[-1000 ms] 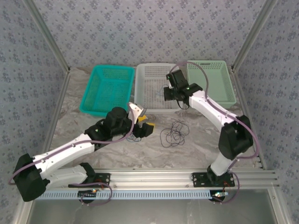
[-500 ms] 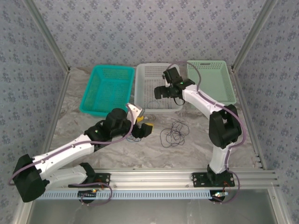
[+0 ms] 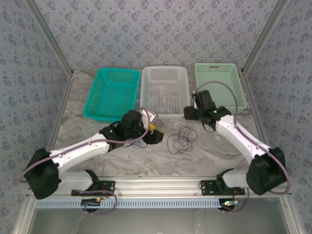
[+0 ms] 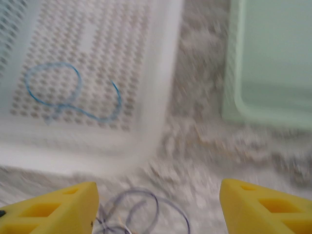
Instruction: Untangle the cables
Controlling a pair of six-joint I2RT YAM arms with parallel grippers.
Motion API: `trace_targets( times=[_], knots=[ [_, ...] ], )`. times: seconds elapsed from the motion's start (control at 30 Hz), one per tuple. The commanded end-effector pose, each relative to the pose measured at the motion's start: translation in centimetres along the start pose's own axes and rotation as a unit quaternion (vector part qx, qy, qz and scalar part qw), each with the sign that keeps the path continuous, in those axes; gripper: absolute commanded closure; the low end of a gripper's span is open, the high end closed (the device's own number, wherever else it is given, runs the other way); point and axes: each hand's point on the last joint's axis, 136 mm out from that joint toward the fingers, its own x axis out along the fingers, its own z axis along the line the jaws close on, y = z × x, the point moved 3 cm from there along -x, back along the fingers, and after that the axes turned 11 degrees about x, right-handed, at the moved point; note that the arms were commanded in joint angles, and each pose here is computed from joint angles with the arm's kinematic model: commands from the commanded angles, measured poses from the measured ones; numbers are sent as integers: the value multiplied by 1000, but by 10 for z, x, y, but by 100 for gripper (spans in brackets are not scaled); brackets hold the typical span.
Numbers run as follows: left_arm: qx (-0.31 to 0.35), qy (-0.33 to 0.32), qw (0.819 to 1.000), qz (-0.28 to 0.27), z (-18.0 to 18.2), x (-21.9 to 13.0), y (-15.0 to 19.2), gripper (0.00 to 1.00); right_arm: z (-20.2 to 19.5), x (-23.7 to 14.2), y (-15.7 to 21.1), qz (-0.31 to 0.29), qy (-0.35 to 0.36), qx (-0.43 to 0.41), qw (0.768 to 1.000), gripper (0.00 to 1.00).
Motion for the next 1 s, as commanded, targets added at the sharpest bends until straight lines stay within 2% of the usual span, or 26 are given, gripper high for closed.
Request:
trace_targets(
  times=[0.0,0.2,0.5,0.83,0.97],
  knots=[
    [-9,51,998,26,-10,16,-2,33,-24,-1,27,13,16,67,998,31],
    [-11,93,993,72,-14,59,-1,41,-46,-10,48,-16,-10,147,989,30],
    [-22,121,985,125,-12,116,5,50,-56,-19,68,-18,-22,167,985,27],
    [-5,124,979,159,-16,147,8,56,-60,-16,80,-16,-29,184,982,26],
    [-7,125,977,174,-15,155,13,67,-61,-19,79,-21,-28,184,982,25]
  ],
)
